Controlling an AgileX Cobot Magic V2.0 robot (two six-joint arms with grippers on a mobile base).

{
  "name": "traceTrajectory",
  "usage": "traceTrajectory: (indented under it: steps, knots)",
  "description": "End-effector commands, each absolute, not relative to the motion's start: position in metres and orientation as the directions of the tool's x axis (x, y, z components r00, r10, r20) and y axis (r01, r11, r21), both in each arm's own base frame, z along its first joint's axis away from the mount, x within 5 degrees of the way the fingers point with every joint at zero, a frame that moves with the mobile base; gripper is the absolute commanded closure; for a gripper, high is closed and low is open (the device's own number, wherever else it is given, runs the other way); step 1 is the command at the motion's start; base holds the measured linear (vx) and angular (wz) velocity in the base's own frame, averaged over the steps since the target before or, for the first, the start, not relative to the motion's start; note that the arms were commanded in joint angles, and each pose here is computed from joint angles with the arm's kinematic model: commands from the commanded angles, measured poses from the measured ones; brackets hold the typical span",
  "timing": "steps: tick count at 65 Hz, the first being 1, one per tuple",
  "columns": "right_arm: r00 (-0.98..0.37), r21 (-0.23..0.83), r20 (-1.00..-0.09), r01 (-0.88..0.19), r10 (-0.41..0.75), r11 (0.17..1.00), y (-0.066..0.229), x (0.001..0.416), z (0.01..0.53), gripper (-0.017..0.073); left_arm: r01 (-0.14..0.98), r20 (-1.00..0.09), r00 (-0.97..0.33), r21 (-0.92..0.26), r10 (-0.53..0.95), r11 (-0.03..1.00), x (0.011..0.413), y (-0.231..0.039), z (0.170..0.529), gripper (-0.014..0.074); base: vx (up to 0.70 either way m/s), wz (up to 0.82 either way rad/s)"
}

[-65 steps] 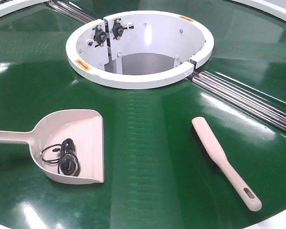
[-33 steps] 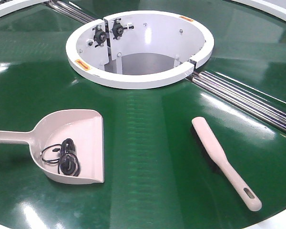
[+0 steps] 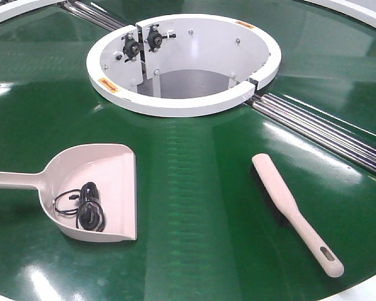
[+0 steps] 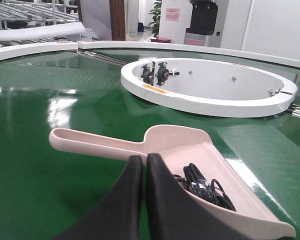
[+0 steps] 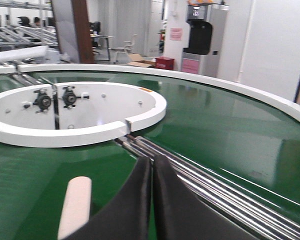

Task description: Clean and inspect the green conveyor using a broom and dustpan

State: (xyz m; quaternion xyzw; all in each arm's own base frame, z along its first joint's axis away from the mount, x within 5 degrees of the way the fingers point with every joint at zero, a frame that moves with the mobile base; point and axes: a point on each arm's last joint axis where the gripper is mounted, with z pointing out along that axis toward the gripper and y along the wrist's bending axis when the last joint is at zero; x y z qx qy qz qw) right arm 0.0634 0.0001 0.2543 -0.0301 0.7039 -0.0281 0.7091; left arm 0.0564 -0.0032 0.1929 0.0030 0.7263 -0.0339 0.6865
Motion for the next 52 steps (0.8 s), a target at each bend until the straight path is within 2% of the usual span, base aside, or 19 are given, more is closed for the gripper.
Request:
traceTrajectory:
  steps: [1, 10, 15, 52]
  knots:
    - [0.08, -0.095, -0.992, 0.016, -0.096, 0.995, -0.001, 0.065, 0.259, 0.0568, 0.048, -0.998, 0.025, -0.054, -0.055, 0.997, 0.056, -0.003, 0.197, 0.06, 0.0, 0.0]
    - [0.059, -0.042, -0.997, 0.007, -0.043, 0.999, 0.0, 0.067, 0.223, 0.0568, 0.048, -0.998, 0.025, -0.054, -0.055, 0.997, 0.056, -0.003, 0.197, 0.06, 0.0, 0.0]
    - [0.093, -0.01, -0.996, 0.004, -0.01, 1.0, 0.0, 0.062, 0.207, 0.0568, 0.048, -0.998, 0.026, -0.048, -0.05, 0.998, 0.056, -0.003, 0.198, 0.06, 0.0, 0.0]
    - [0.088, -0.019, -0.996, 0.009, -0.02, 1.0, 0.0, 0.056, 0.205, 0.0568, 0.048, -0.998, 0.026, -0.048, -0.049, 0.998, 0.056, -0.003, 0.198, 0.06, 0.0, 0.0]
